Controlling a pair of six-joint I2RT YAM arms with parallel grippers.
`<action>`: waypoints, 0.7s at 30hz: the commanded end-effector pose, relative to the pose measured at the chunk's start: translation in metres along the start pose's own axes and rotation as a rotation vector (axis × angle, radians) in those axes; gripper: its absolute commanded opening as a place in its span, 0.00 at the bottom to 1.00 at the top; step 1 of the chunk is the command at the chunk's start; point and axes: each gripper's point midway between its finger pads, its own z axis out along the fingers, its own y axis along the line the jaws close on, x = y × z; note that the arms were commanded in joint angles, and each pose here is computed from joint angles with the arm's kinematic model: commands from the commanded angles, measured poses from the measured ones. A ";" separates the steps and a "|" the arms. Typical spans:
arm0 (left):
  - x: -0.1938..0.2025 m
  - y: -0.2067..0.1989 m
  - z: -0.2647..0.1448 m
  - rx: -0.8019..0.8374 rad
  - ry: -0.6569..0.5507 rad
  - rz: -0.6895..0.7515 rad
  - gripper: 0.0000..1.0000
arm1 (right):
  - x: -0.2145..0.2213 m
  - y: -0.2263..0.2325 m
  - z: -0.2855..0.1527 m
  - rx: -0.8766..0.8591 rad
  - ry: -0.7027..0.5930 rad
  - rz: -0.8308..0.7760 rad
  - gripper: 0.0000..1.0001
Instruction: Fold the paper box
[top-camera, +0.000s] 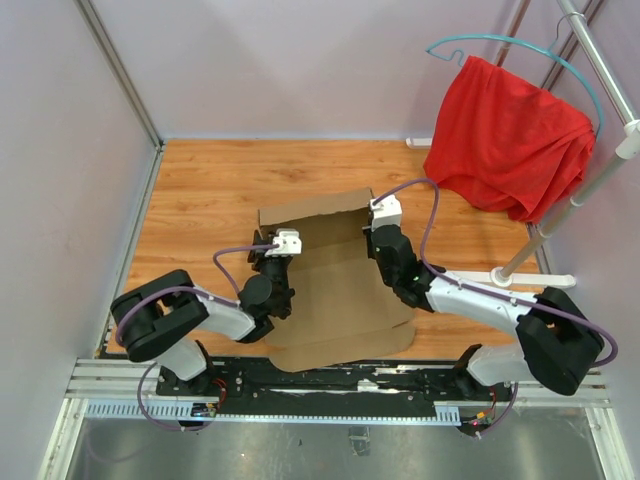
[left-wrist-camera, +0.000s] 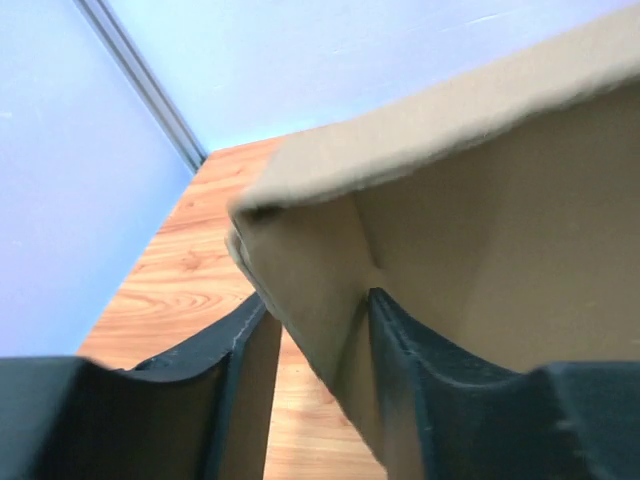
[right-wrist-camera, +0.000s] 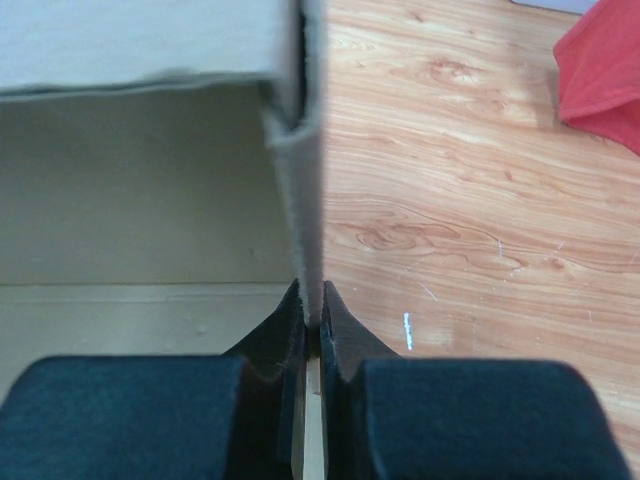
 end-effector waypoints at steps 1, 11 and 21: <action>-0.019 0.010 0.006 -0.093 -0.043 -0.182 0.53 | -0.013 -0.013 0.010 0.037 -0.025 0.037 0.01; -0.015 0.013 -0.007 -0.110 0.001 -0.180 0.70 | 0.009 -0.019 0.024 0.058 0.018 0.065 0.01; -0.037 0.056 -0.039 -0.112 0.020 -0.313 0.67 | 0.025 -0.028 0.030 0.085 -0.082 0.123 0.01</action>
